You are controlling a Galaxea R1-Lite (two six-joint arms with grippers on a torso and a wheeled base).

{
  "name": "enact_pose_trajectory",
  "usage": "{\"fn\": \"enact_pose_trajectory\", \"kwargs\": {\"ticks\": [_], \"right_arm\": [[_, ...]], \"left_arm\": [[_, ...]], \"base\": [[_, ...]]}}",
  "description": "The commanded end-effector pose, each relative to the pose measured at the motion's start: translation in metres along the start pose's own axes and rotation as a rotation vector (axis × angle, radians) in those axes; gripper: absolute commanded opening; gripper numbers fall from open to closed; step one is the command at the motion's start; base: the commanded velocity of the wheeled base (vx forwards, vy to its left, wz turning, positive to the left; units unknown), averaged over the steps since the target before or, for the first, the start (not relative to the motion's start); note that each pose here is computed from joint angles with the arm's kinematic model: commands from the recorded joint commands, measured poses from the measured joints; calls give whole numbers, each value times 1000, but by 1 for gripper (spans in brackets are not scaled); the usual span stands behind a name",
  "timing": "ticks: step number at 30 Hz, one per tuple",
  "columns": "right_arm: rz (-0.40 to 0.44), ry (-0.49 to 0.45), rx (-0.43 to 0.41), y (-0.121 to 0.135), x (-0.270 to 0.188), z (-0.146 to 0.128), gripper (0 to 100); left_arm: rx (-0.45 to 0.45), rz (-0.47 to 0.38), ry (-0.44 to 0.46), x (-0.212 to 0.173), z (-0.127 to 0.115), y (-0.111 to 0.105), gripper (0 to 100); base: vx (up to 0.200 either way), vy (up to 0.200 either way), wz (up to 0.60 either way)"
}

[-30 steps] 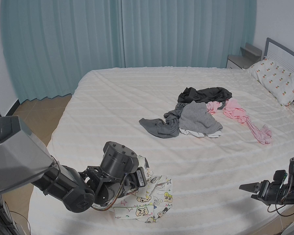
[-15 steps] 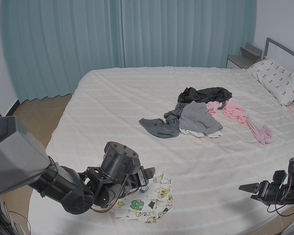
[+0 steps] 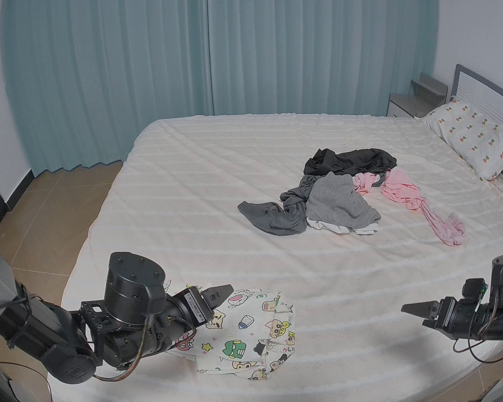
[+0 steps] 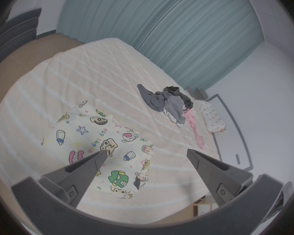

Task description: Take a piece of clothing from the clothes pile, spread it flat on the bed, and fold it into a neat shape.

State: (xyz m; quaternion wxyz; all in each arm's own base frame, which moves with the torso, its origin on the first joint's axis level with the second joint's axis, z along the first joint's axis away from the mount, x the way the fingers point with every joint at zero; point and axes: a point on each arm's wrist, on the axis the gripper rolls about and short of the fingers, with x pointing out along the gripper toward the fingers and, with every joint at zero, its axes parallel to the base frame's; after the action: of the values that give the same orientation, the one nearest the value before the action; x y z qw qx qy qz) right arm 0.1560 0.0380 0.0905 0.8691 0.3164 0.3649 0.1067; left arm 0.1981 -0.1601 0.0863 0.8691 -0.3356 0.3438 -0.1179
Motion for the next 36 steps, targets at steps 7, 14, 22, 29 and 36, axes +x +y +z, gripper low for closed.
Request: {"fn": "enact_pose_trajectory", "kwargs": {"ticks": [7, 14, 22, 29, 36], "right_arm": [[71, 157, -113, 48, 81, 5, 100], [46, 182, -98, 35, 120, -7, 100], [91, 87, -135, 35, 137, -22, 100], [114, 62, -88, 41, 141, -20, 100], [161, 72, -77, 45, 156, -35, 100]], "left_arm": [[-72, -17, 74, -2, 9, 30, 100], [-94, -39, 59, 3, 18, 36, 100], [-108, -41, 37, 9, 20, 47, 100], [-110, -43, 34, 10, 19, 48, 100], [-116, -28, 40, 13, 19, 51, 100]], "base": [[0, 0, 0], [0, 29, 0], [0, 200, 0], [0, 200, 0], [0, 200, 0]]}}
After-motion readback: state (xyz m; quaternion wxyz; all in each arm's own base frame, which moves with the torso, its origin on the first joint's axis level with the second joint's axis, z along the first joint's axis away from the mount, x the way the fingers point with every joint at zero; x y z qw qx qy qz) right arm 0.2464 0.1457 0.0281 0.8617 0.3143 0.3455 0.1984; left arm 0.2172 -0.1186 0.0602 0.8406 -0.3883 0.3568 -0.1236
